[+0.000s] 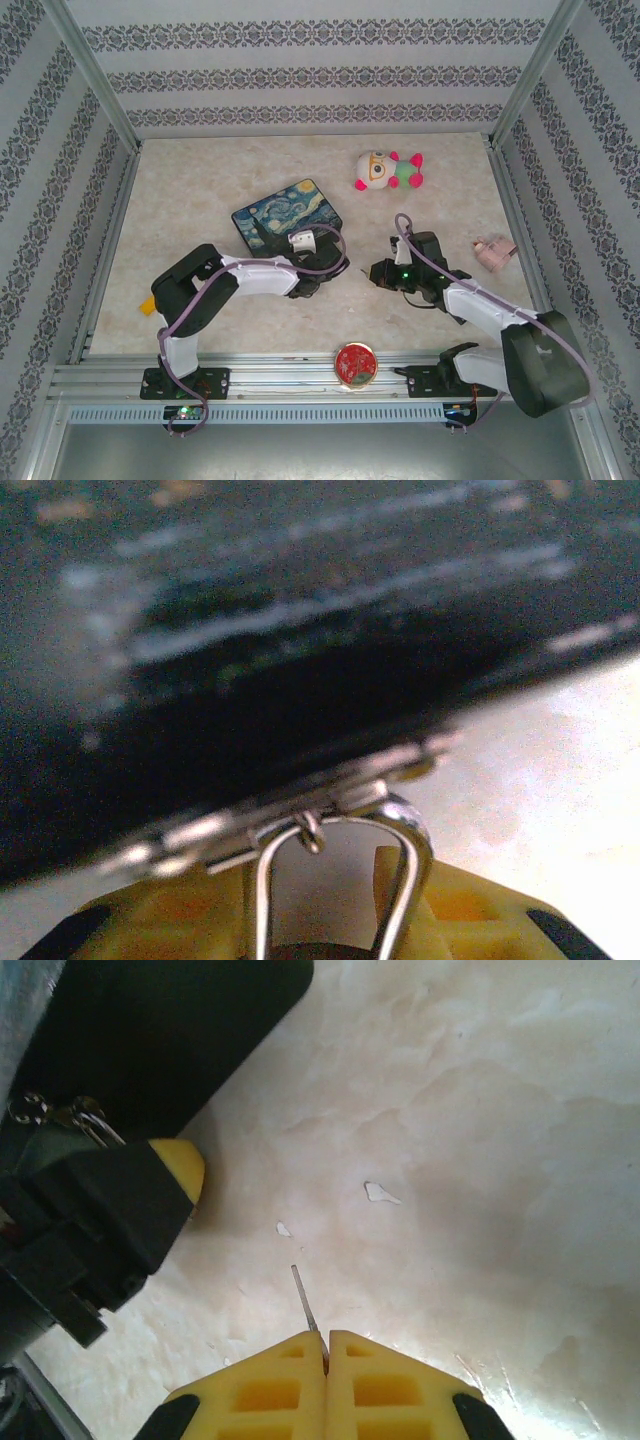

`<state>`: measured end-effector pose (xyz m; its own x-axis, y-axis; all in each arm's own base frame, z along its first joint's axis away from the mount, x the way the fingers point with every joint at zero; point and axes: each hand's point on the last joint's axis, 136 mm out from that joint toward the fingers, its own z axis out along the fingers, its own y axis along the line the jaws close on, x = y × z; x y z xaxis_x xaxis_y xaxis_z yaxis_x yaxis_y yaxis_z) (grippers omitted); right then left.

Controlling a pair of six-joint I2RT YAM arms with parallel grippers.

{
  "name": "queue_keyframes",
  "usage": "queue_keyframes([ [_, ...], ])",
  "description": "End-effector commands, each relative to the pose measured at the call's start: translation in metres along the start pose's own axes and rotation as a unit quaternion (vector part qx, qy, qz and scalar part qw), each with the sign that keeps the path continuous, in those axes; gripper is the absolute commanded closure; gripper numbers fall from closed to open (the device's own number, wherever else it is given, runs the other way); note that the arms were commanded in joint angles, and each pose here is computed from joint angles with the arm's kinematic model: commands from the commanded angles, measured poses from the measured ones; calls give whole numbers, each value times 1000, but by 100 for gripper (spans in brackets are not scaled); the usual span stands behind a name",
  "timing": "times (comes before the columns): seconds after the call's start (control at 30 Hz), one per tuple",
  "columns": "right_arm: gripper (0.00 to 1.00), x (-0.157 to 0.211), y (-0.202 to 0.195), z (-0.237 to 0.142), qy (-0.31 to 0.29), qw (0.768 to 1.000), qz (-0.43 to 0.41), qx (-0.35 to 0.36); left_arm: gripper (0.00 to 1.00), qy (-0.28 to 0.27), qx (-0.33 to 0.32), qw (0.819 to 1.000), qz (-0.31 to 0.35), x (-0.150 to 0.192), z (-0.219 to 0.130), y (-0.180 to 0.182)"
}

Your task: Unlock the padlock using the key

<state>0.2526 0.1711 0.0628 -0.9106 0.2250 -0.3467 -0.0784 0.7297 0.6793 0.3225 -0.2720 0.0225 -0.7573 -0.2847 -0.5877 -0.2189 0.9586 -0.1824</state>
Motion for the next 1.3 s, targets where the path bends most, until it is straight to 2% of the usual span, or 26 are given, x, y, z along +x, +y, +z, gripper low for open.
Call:
queue_keyframes([
  [0.0,100,-11,12,3,-24,999,-13,-41,78,-1,100,993,-61,-15,1,-47],
  [0.3,100,-24,7,5,-72,996,-23,-40,78,15,161,978,-133,-22,6,-69],
  [0.47,100,-15,2,9,-71,996,-20,-45,77,25,194,966,-172,-24,7,-78],
  [0.83,100,-10,16,28,-84,993,-29,-76,77,38,226,951,-209,-19,10,-85],
  [1.13,100,-9,9,31,-100,993,-25,-66,78,42,249,937,-241,-17,10,-83],
  [1.27,100,-12,10,32,-105,992,-18,-72,79,43,251,937,-239,-17,8,-82],
])
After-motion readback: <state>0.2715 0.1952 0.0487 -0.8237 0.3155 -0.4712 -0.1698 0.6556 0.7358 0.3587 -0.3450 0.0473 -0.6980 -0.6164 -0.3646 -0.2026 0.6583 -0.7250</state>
